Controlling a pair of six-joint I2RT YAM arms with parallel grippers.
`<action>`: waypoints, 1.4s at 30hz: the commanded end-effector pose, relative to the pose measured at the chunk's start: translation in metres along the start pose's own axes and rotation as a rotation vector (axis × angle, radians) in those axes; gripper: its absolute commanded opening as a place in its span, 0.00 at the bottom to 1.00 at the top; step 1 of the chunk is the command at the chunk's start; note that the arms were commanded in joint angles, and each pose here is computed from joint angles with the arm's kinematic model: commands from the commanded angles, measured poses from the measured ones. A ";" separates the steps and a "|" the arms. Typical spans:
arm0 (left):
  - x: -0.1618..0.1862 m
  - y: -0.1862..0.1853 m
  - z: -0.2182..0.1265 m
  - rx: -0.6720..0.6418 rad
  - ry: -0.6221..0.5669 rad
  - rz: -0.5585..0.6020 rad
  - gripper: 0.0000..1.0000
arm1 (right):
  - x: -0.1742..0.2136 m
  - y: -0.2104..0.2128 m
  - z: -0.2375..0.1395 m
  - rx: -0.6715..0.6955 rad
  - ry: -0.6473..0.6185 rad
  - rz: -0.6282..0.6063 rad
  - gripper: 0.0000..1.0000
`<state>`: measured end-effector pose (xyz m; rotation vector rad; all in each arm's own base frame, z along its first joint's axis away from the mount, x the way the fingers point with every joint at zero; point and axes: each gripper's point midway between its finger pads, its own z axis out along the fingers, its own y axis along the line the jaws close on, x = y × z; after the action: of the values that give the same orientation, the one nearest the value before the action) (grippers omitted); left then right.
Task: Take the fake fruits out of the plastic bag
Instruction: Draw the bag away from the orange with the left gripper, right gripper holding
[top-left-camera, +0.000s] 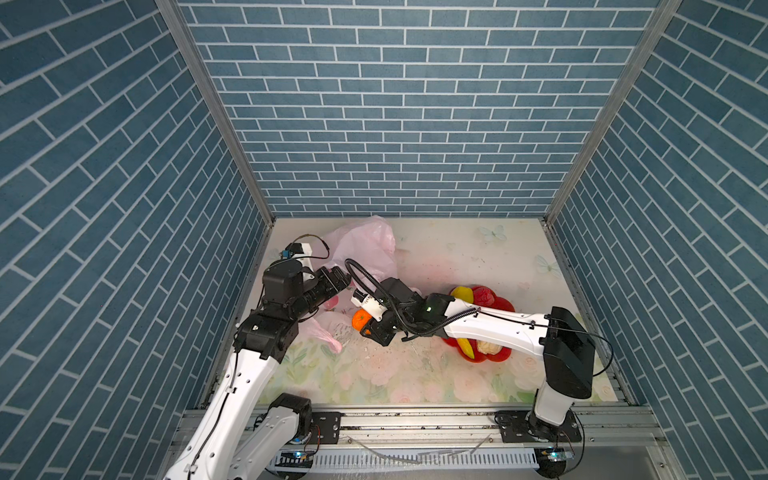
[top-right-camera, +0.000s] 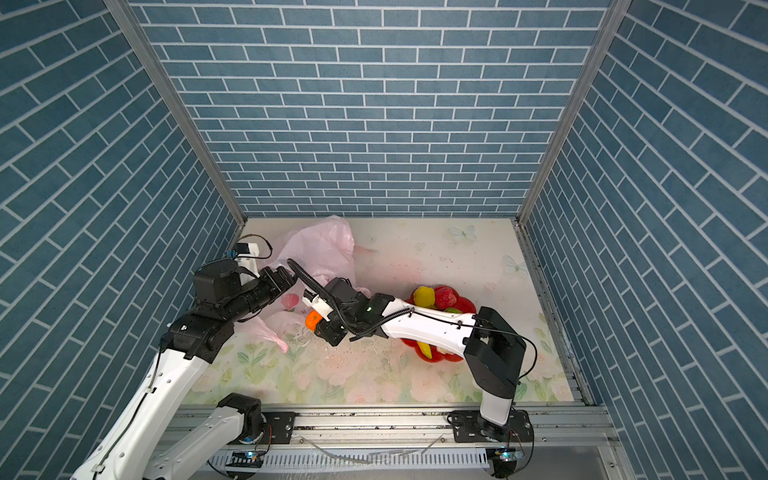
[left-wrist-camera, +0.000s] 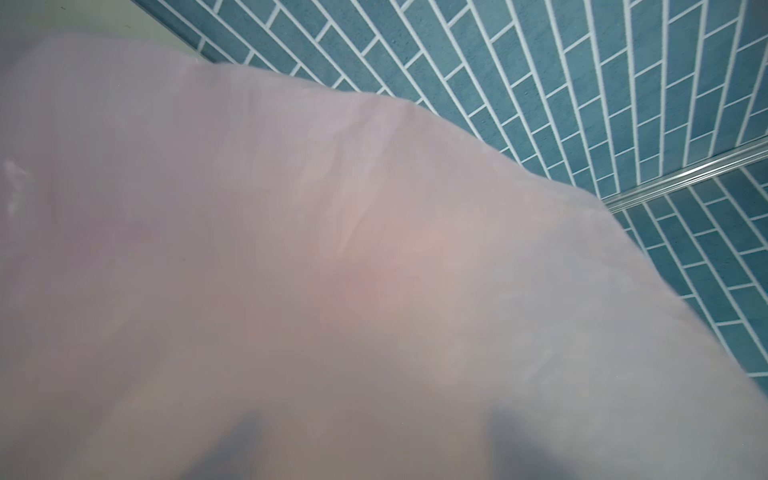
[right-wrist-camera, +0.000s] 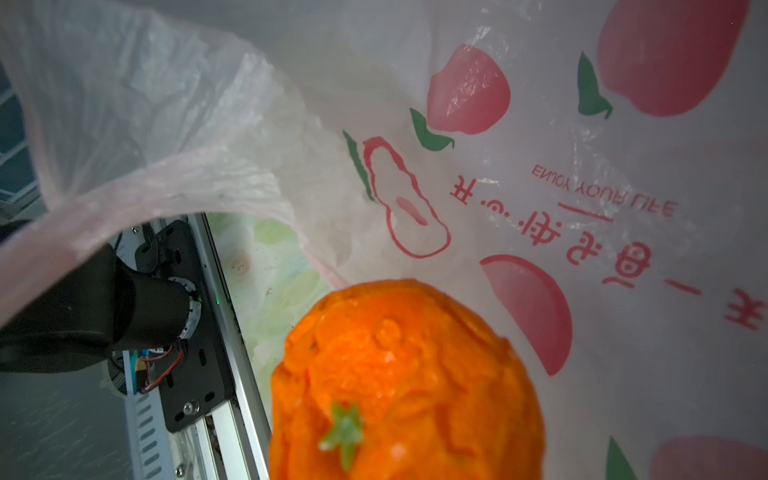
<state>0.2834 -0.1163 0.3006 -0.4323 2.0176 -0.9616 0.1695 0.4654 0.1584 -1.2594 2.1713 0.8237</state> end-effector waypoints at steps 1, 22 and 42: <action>-0.002 -0.010 -0.013 0.049 -0.031 -0.008 0.85 | -0.042 0.004 -0.005 -0.010 -0.127 0.094 0.12; 0.017 0.002 -0.016 0.107 -0.028 -0.094 0.88 | -0.092 0.018 -0.010 -0.181 -0.276 0.375 0.11; 0.043 0.011 -0.051 0.114 -0.001 -0.264 0.99 | -0.074 -0.021 -0.026 -0.164 -0.113 0.289 0.09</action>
<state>0.2037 -0.1099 0.2740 -0.6608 1.9792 -1.2202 0.2335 0.4817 0.2087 -0.8595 2.2845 1.1484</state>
